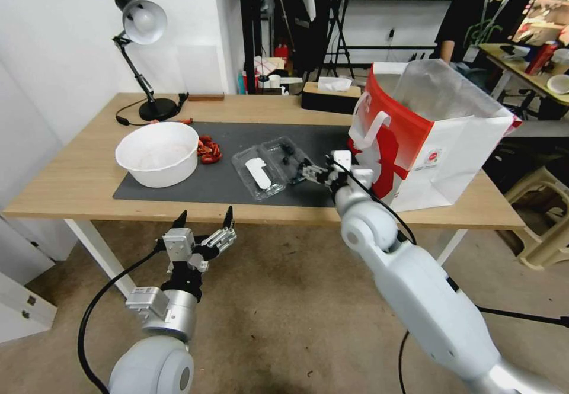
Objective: Close the takeout container lid, then place the container into the takeout bag.
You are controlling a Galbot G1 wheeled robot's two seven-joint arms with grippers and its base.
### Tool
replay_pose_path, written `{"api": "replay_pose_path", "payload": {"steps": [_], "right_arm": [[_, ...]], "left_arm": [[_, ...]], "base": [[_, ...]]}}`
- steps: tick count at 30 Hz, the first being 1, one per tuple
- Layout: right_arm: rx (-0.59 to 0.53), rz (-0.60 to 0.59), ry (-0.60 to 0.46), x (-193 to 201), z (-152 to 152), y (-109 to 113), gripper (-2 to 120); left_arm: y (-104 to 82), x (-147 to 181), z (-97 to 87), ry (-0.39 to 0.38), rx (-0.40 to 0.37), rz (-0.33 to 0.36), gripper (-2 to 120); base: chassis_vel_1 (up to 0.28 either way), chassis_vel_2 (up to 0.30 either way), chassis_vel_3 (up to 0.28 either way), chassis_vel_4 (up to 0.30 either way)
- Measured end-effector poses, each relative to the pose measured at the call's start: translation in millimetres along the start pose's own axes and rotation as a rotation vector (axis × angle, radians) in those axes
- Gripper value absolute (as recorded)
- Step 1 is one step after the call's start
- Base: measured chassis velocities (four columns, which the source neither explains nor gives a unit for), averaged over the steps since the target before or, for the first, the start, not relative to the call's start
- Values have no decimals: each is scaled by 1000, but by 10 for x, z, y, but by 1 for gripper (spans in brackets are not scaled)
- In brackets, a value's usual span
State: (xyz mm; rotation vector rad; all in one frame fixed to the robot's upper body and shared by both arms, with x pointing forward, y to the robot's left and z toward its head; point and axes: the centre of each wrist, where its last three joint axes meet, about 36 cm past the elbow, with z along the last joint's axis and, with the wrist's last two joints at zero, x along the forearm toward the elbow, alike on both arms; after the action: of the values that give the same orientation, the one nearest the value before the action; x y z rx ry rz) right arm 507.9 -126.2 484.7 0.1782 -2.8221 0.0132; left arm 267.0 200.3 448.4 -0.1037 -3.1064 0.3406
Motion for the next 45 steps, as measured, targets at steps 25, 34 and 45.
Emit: {"api": "replay_pose_path", "payload": {"steps": [25,34,45], "right_arm": [[0,75,185,-184,-175,21,100],[-20,84,200,-186,-189,1,100],[-43,89,205,-111,-181,-24,100]], "left_arm": [[38,-11,45,-2,-6,-14,100],[43,-13,63,-6,-7,-16,100],[48,-22,95,-10,-8,-19,100]], "base": [[0,0,0,0],[0,0,0,0],[0,0,0,0]]}}
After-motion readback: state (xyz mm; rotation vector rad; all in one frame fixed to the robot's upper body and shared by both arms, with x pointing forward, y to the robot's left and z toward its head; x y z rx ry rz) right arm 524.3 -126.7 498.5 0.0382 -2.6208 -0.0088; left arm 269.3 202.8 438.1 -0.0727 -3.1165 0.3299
